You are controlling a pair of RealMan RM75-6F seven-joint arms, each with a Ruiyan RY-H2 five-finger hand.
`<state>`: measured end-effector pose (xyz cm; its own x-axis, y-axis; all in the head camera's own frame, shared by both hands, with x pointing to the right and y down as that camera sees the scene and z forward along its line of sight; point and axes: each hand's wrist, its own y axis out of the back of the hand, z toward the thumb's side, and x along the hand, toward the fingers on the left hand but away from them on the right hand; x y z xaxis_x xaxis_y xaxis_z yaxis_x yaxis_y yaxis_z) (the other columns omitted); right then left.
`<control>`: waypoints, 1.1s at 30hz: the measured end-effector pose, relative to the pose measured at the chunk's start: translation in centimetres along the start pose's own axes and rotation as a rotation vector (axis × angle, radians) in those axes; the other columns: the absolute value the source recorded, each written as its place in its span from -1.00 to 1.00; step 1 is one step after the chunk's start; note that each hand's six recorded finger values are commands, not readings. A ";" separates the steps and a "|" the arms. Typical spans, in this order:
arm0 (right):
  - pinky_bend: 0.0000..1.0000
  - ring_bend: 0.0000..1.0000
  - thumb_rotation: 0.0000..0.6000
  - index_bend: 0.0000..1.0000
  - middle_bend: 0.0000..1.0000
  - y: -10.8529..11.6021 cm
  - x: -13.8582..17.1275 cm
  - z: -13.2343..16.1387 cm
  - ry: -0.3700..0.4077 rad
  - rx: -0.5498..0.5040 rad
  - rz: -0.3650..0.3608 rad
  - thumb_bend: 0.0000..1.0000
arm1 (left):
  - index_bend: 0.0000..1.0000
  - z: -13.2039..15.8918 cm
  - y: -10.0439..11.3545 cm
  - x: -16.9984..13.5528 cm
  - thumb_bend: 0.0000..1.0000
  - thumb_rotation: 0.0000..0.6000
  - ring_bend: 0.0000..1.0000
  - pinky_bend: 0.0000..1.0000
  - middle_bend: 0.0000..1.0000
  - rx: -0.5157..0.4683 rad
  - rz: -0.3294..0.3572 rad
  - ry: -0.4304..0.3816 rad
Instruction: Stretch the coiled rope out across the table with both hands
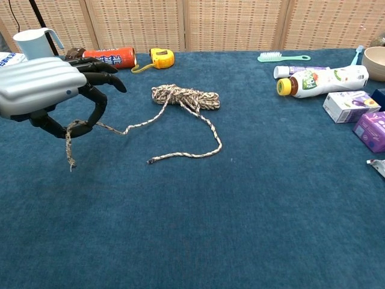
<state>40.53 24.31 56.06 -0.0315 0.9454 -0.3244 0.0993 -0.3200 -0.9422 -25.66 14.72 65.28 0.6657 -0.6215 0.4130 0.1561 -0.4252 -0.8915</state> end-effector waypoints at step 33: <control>-0.16 -0.09 1.00 -0.36 -0.15 -3.9 -10.8 16.4 0.612 -0.169 0.217 -0.01 | 0.49 -5.0 4.4 -2.5 -0.06 1.00 -1.00 -1.00 -0.59 -0.006 0.044 0.121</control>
<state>24.19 14.28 61.85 0.5714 0.7414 -0.3519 0.1960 -0.5397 -0.8187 -30.24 11.11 61.22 0.5791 -0.7140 0.3936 0.1246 -0.3997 -0.9082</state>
